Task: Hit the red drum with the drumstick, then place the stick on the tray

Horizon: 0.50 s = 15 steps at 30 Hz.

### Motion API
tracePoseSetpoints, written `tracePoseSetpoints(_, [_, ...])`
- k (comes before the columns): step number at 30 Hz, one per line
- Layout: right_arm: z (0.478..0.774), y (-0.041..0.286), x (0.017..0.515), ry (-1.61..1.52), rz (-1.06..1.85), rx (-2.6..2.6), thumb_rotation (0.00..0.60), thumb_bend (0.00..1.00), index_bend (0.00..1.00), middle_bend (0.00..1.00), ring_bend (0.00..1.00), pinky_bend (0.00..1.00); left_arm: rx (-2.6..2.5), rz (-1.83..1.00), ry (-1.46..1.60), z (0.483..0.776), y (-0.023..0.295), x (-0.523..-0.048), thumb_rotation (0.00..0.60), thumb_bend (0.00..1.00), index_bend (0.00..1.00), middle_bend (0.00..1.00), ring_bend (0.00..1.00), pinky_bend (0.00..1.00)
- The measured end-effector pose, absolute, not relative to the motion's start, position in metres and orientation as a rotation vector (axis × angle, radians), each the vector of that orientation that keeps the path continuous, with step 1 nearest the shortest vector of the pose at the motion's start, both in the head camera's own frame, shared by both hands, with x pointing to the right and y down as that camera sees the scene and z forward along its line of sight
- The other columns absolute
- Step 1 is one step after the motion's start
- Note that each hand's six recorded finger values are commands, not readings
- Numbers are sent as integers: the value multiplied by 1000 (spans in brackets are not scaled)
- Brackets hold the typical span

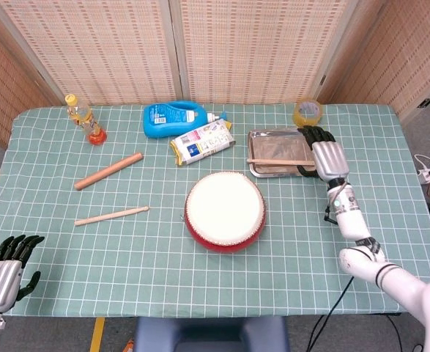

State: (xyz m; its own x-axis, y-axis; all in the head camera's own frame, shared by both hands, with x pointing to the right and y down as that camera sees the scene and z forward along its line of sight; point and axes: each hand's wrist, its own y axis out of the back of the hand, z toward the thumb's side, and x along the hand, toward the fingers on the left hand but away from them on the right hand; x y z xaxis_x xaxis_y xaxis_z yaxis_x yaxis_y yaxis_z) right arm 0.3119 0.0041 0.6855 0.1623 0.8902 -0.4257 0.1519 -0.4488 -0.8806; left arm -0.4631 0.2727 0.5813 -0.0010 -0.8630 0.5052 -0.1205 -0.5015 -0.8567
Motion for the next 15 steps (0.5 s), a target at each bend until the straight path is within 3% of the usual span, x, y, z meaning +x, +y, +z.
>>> tracePoseSetpoints(5, [640, 55, 340, -1007, 1350, -1748, 600, 269, 114, 94, 79, 159, -1669, -1538, 1024, 579, 269, -459, 600, 344, 171, 142, 75, 57])
tracePoseSetpoints(9, [594, 108, 392, -1039, 1426, -1653, 600, 269, 102, 94, 67, 157, -1668, -1528, 1017, 579, 267, -457, 600, 343, 171, 142, 75, 57])
tracePoseSetpoints(15, [560, 176, 428, -1126, 1470, -1585, 600, 269, 96, 93, 51, 151, -1661, -1515, 1021, 577, 264, -454, 600, 344, 171, 142, 75, 56])
